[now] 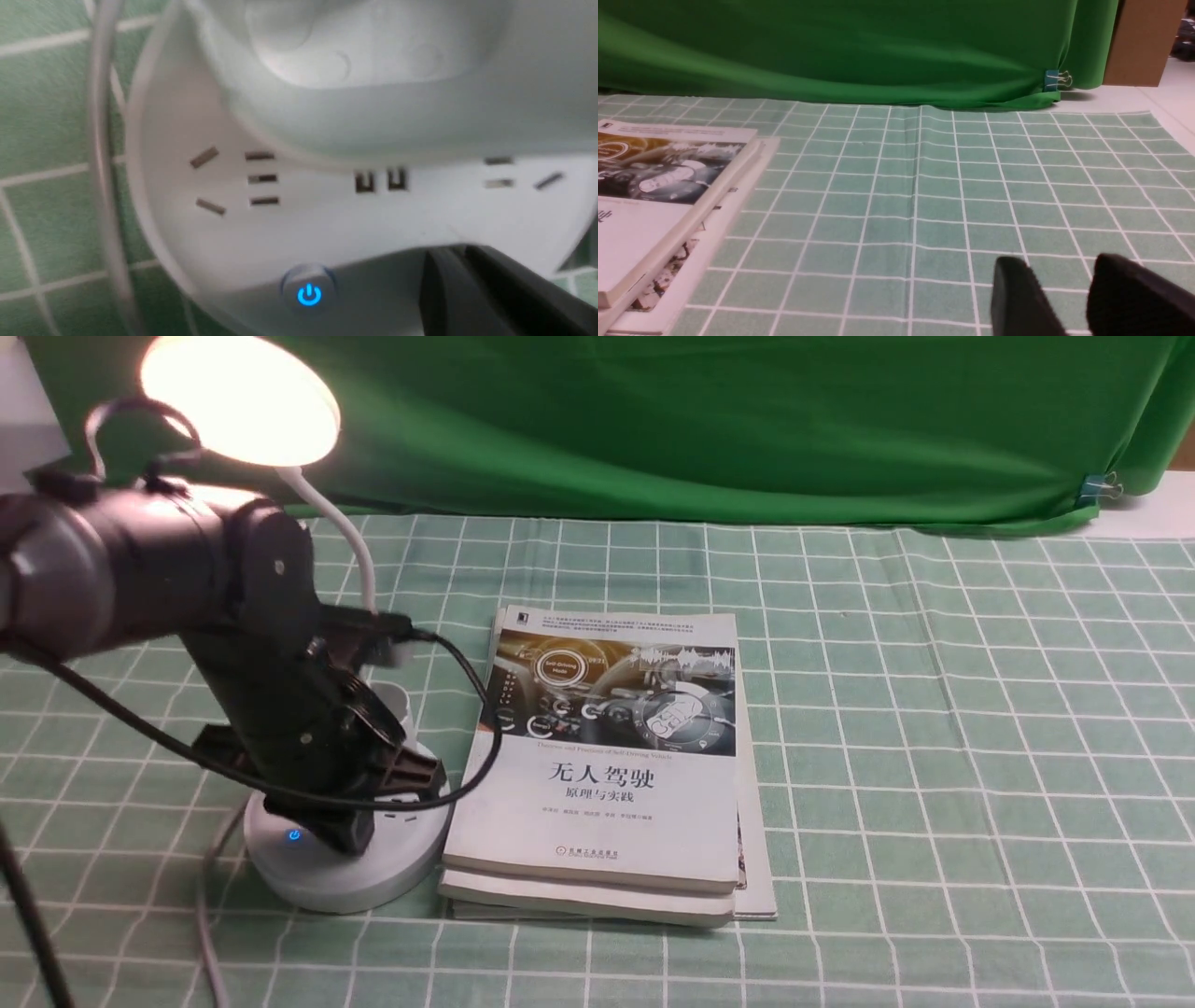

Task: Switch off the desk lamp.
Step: Use the left arm to press the button switch on the lamp holder

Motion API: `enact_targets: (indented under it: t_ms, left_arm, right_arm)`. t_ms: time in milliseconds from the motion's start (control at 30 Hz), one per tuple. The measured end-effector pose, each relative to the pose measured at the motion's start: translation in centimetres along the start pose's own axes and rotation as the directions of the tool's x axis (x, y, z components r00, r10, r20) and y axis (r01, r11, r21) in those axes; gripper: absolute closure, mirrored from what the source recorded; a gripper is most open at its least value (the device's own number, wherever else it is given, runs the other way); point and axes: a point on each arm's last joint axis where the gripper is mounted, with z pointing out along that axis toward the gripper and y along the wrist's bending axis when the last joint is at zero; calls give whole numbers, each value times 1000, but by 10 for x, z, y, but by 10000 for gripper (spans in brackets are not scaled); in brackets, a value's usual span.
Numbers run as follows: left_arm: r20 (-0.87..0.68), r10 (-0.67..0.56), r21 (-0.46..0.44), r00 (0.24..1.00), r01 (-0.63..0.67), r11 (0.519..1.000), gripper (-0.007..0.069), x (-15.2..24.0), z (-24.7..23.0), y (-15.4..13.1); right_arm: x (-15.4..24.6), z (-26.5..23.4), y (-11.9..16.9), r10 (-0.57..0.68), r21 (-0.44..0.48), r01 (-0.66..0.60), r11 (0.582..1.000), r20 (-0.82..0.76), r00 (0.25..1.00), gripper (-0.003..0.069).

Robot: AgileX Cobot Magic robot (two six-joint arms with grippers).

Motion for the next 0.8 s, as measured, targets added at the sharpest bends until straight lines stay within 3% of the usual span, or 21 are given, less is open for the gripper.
enact_targets:
  t_ms: [267,600,800]
  left_arm:
    - [-3,8,-1,1000,-8,1000,602,-2,0,0]
    - [115,19,-2,993,-18,1000,602,4,-39,-3]
    - [94,33,8,995,-34,999,602,11,-43,-8]
  right_arm:
    - [0,0,0,0,0,0,1000,0,1000,417]
    - [0,0,0,0,0,0,1000,0,1000,417]
    - [0,0,0,0,0,0,1000,0,1000,417]
